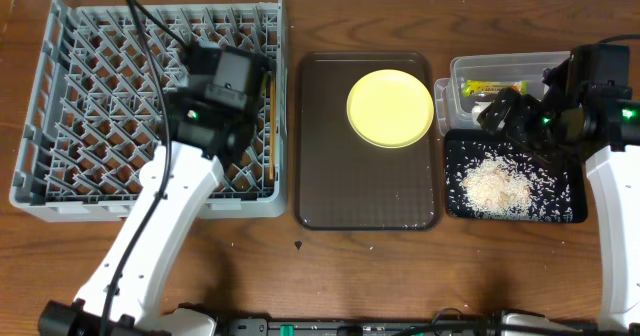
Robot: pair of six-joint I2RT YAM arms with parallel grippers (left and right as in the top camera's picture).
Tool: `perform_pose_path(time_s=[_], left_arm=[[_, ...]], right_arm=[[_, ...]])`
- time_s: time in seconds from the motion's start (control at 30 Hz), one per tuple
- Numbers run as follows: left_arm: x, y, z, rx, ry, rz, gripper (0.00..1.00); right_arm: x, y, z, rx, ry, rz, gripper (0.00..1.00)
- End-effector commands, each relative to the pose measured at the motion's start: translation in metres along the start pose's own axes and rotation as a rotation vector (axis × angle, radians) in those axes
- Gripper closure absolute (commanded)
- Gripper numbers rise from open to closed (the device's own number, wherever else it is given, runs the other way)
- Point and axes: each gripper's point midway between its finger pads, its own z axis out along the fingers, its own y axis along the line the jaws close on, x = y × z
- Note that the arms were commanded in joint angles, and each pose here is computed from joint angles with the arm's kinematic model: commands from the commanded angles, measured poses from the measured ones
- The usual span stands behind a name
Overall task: Sort waste into correct bins and load items into the dishwasher
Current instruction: 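Place the light-blue bowl upside down in the dish rack with left gripper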
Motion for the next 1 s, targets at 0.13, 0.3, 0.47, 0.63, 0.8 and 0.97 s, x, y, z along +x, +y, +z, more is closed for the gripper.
perform_pose_path(time_s=[0.13, 0.3, 0.47, 0.63, 0.8, 0.97], left_arm=[[-0.011, 0.060, 0.056, -0.376, 0.065, 0.188, 0.92], [0.002, 0.060, 0.091, -0.430, 0.142, 0.208, 0.93], [0.011, 0.059, 0.120, -0.505, 0.188, 0.220, 0.93], [0.016, 0.057, 0.134, -0.567, 0.208, 0.243, 0.93], [0.013, 0.064, 0.133, -0.644, 0.198, 0.233, 0.93], [0.014, 0.063, 0.134, -0.645, 0.198, 0.232, 0.92]], right_arm=[[0.000, 0.000, -0.001, -0.005, 0.000, 0.010, 0.01], [0.000, 0.000, -0.001, -0.005, 0.000, 0.010, 0.01], [0.000, 0.000, -0.001, -0.005, 0.000, 0.010, 0.01], [0.000, 0.000, -0.001, -0.005, 0.000, 0.010, 0.01], [0.000, 0.000, -0.001, -0.005, 0.000, 0.010, 0.01], [0.000, 0.000, -0.001, -0.005, 0.000, 0.010, 0.01]])
